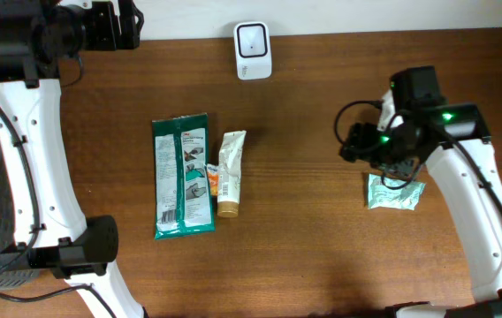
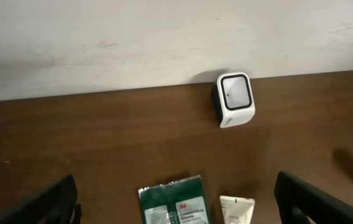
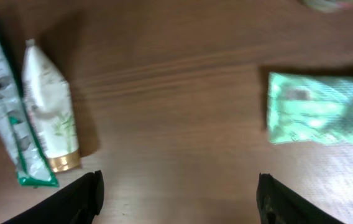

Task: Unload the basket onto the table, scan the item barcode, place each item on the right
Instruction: 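Move the right gripper to the white Pantene tube and grasp it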

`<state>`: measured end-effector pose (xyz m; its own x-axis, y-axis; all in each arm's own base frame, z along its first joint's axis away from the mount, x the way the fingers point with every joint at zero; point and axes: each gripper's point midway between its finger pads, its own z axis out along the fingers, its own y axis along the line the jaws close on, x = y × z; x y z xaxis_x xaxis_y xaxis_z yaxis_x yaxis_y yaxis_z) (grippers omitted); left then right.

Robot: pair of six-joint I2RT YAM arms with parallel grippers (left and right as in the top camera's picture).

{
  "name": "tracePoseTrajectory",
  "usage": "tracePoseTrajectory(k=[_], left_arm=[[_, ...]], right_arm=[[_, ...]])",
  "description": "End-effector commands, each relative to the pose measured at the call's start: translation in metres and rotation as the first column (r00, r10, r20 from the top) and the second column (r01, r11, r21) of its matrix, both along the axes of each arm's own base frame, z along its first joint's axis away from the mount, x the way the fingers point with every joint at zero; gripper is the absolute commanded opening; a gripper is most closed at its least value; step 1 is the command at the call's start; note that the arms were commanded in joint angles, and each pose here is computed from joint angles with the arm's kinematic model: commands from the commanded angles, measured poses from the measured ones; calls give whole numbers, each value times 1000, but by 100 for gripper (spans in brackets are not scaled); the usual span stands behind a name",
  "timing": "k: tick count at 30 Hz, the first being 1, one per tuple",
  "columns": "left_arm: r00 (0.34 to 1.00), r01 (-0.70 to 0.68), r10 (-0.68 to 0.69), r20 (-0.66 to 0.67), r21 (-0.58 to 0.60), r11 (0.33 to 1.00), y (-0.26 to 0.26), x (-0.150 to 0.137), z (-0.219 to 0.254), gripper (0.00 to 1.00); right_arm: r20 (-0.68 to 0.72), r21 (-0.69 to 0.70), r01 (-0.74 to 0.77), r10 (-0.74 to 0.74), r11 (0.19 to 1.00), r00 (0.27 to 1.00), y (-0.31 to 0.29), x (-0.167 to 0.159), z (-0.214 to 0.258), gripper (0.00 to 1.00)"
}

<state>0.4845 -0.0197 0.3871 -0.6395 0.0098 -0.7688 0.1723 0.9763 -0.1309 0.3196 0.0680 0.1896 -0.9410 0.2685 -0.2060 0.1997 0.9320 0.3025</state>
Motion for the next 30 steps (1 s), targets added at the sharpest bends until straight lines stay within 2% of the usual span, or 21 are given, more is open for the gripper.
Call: tracePoseTrajectory(k=[1, 14, 19, 24, 28, 30], left_arm=[[999, 18, -18, 43, 7, 1000, -2, -7, 16, 99], [999, 18, -18, 43, 7, 1000, -2, -7, 16, 99], [999, 18, -18, 43, 7, 1000, -2, -7, 16, 99], [999, 18, -18, 43, 7, 1000, -2, -7, 16, 99], [999, 18, -18, 43, 7, 1000, -2, -7, 16, 99], [999, 18, -18, 43, 7, 1000, -2, -7, 16, 99]], right_arm=[[66, 38, -80, 78, 996, 995, 24, 5, 13, 76], [39, 9, -64, 63, 998, 997, 23, 10, 1, 76], [75, 50, -85, 81, 995, 994, 32, 20, 4, 76], [126, 123, -198, 183, 972, 975, 69, 35, -1, 75], [107, 189, -280, 264, 941, 959, 116, 44, -27, 75], [74, 215, -271, 261, 938, 962, 142, 51, -51, 70]])
